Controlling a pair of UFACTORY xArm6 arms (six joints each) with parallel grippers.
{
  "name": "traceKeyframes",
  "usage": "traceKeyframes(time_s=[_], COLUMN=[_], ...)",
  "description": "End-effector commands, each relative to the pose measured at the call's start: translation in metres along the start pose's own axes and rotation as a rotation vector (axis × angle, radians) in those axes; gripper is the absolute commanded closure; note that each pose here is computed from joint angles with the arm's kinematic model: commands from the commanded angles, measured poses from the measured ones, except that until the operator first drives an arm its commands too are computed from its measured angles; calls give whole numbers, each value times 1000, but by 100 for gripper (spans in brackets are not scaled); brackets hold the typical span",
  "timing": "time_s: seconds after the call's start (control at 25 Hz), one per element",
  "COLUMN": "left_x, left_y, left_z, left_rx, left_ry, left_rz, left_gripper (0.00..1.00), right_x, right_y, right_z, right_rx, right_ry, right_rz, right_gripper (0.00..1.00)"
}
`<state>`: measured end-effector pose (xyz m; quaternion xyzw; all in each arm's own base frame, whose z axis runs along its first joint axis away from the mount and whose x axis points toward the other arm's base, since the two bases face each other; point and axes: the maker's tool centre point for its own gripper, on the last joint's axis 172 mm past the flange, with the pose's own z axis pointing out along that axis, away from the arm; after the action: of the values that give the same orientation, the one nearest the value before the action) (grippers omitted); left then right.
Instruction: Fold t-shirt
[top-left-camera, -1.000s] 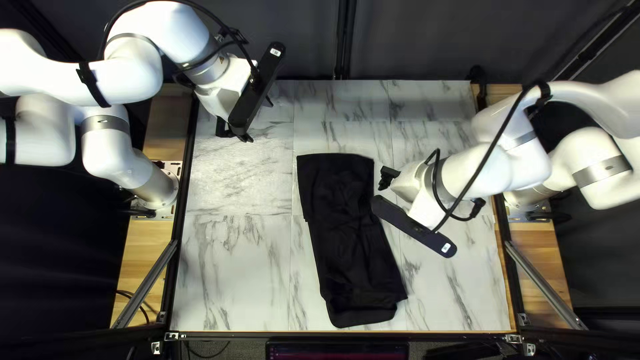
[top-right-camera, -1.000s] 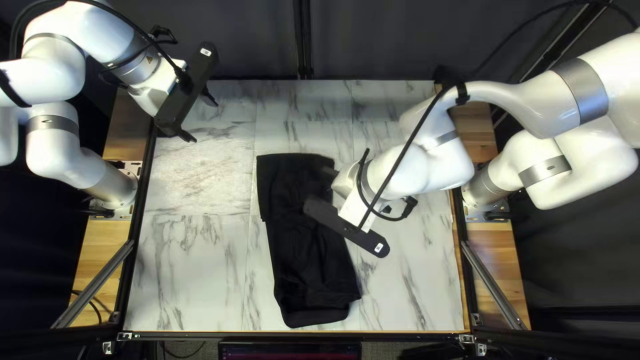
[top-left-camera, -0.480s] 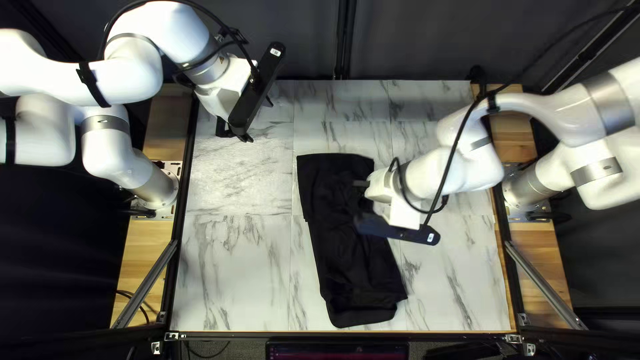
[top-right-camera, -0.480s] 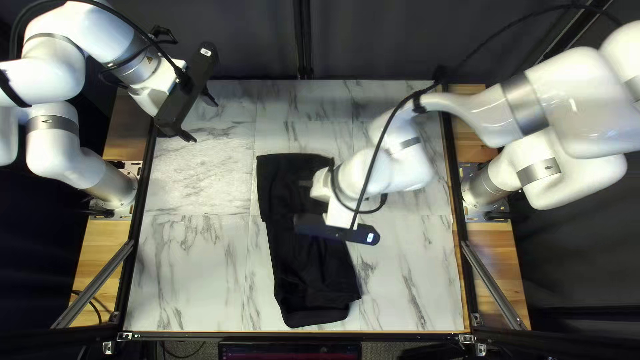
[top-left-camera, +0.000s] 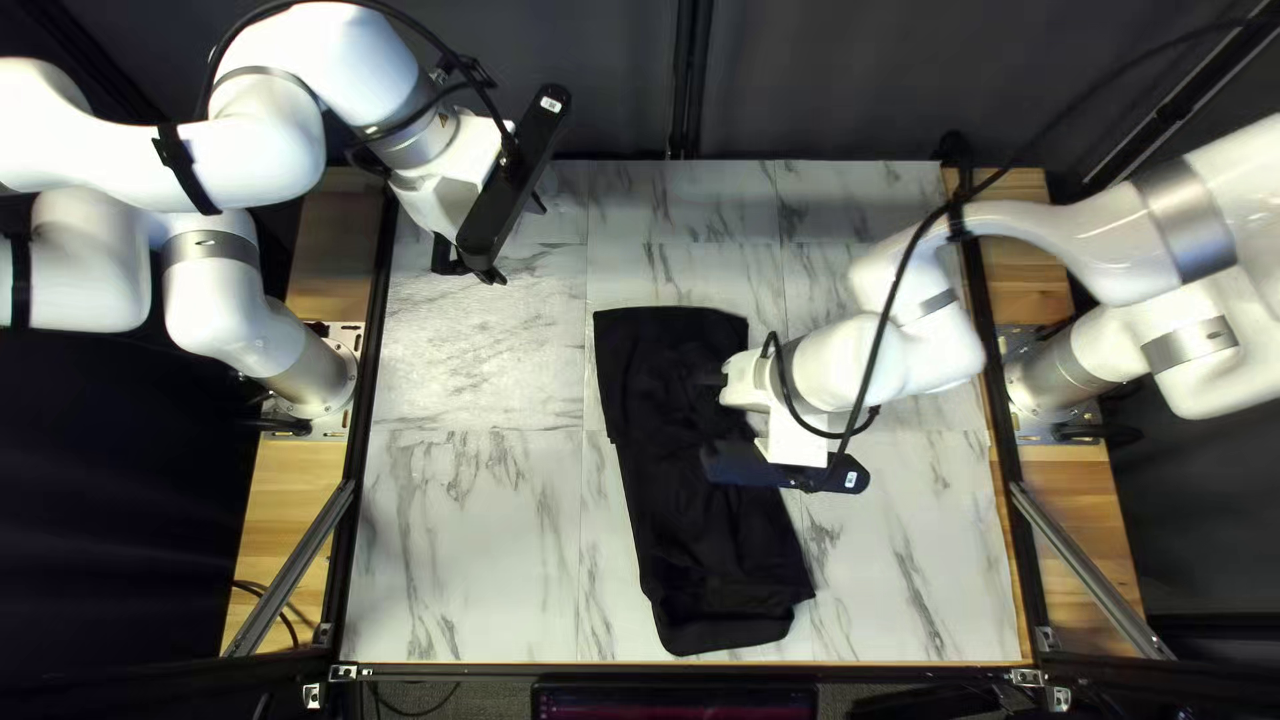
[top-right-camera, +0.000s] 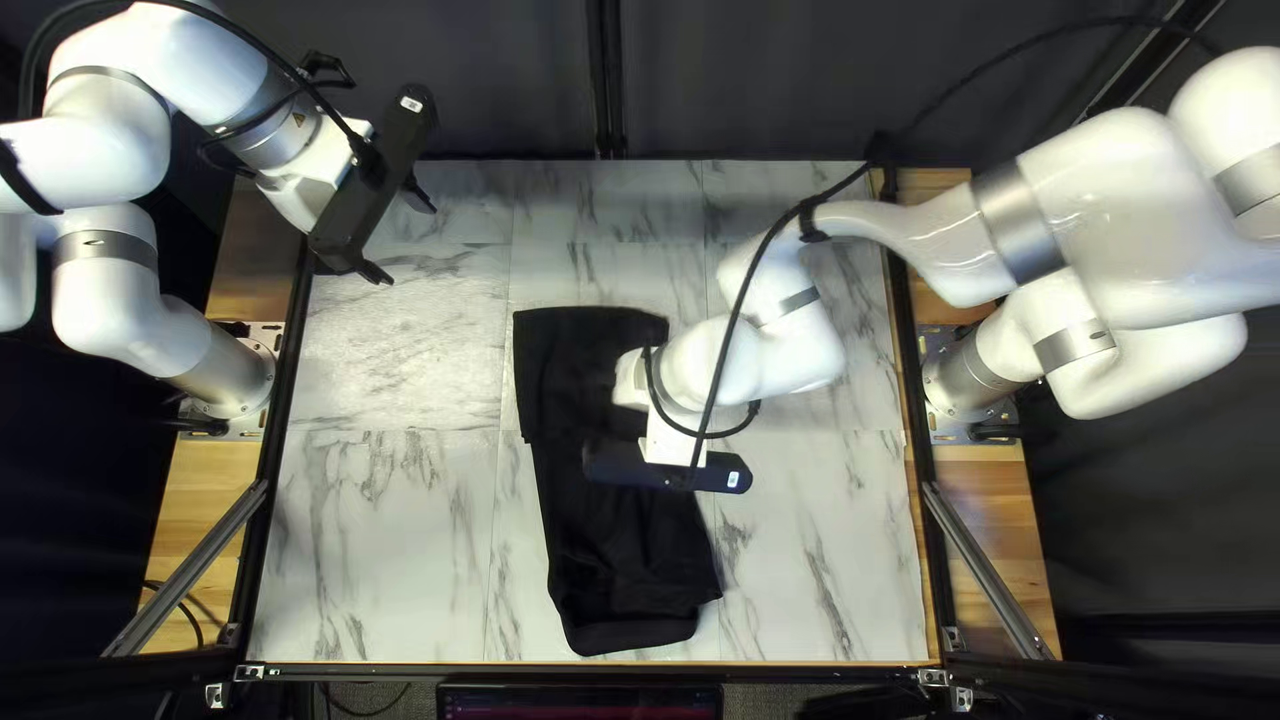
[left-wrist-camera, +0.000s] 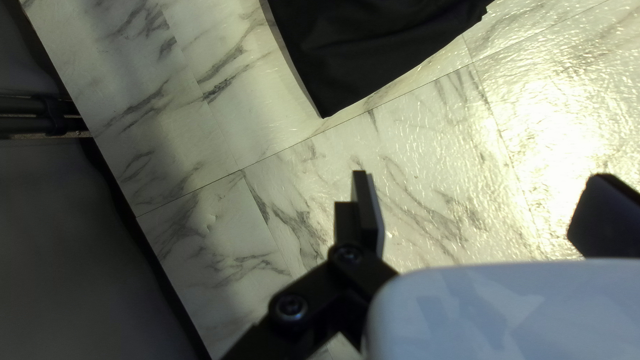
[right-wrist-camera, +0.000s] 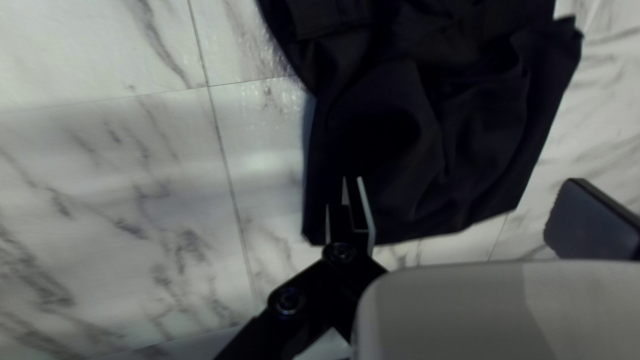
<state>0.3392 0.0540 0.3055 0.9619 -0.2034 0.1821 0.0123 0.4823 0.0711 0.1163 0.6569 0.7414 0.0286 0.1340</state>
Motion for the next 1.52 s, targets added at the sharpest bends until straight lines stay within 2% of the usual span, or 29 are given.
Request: traceKeyframes(time_s=[0.04, 0.16, 0.4, 0.6, 1.0, 1.44, 1.52], left_x=[0, 0, 0, 0, 0, 0, 0], left_y=[0, 0, 0, 0, 0, 0, 0], left_z=[0, 0, 0, 0, 0, 0, 0], left_rx=[0, 0, 0, 0, 0, 0, 0], left_ry=[0, 0, 0, 0, 0, 0, 0], left_rz=[0, 0, 0, 0, 0, 0, 0], left_gripper=[0, 0, 0, 0, 0, 0, 0], right_x=[0, 1, -4, -5, 5, 2, 3], right_y=[0, 4, 11, 6, 18, 17, 16], right_z=[0, 5, 23, 29, 66, 69, 72], right_rx=[-1, 5, 94, 130, 174, 191, 195], right_ry=[1, -9, -82, -116, -134, -131, -131], right_rz=[-3, -33, -138, -173, -251, -268, -271], right_gripper=[0, 0, 0, 0, 0, 0, 16])
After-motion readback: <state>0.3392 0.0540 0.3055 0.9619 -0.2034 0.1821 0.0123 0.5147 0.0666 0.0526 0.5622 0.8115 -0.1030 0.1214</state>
